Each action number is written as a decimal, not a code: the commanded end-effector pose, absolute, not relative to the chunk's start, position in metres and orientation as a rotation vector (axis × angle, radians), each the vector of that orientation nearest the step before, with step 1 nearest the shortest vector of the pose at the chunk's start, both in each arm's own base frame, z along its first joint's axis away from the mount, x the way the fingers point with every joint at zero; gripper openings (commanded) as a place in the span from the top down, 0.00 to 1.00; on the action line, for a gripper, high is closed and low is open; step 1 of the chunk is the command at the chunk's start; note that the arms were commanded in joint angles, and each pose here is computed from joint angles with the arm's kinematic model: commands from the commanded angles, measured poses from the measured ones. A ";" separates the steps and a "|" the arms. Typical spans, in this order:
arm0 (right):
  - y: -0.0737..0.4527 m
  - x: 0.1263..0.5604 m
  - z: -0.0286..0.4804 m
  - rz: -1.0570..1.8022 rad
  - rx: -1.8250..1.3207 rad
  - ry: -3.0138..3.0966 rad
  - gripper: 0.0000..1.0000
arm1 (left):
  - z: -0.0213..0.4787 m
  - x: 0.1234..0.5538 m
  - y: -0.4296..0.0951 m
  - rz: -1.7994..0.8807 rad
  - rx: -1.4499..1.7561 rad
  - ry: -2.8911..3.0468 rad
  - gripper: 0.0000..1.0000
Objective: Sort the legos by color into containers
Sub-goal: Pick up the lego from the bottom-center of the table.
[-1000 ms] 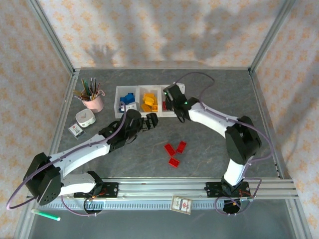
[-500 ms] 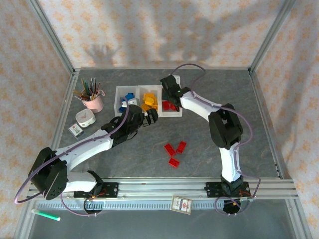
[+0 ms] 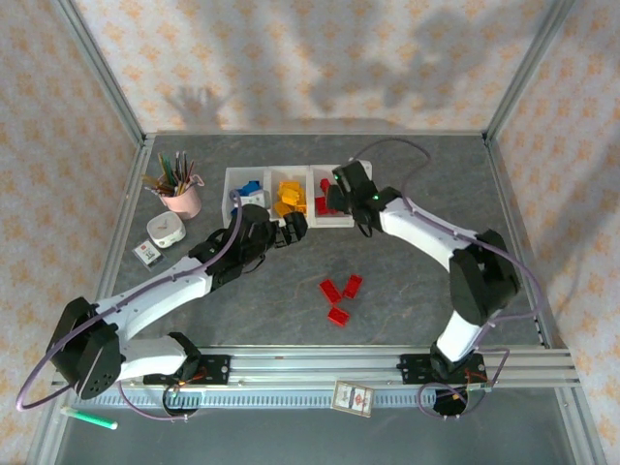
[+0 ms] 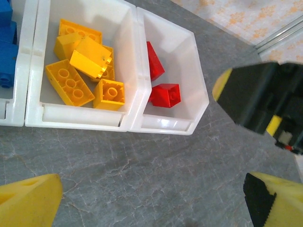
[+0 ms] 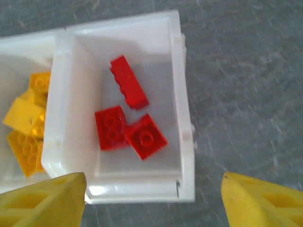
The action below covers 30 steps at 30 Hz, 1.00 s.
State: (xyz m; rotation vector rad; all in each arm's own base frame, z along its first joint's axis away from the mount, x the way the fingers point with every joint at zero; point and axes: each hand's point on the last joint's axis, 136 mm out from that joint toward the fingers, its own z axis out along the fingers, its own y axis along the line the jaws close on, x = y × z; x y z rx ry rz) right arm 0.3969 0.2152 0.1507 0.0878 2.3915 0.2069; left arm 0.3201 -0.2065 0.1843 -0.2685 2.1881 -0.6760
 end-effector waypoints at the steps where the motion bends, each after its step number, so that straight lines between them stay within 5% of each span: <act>1: 0.207 0.368 0.147 0.217 0.125 2.419 0.23 | 0.182 0.306 -0.214 -0.699 -0.202 2.202 0.01; 15: 0.187 0.262 0.088 0.194 0.259 2.531 0.14 | 0.151 0.264 -0.232 -0.727 -0.139 2.269 0.01; 30: 0.199 0.216 0.034 0.167 0.274 2.630 0.04 | 0.136 0.245 -0.225 -0.757 -0.196 2.276 0.01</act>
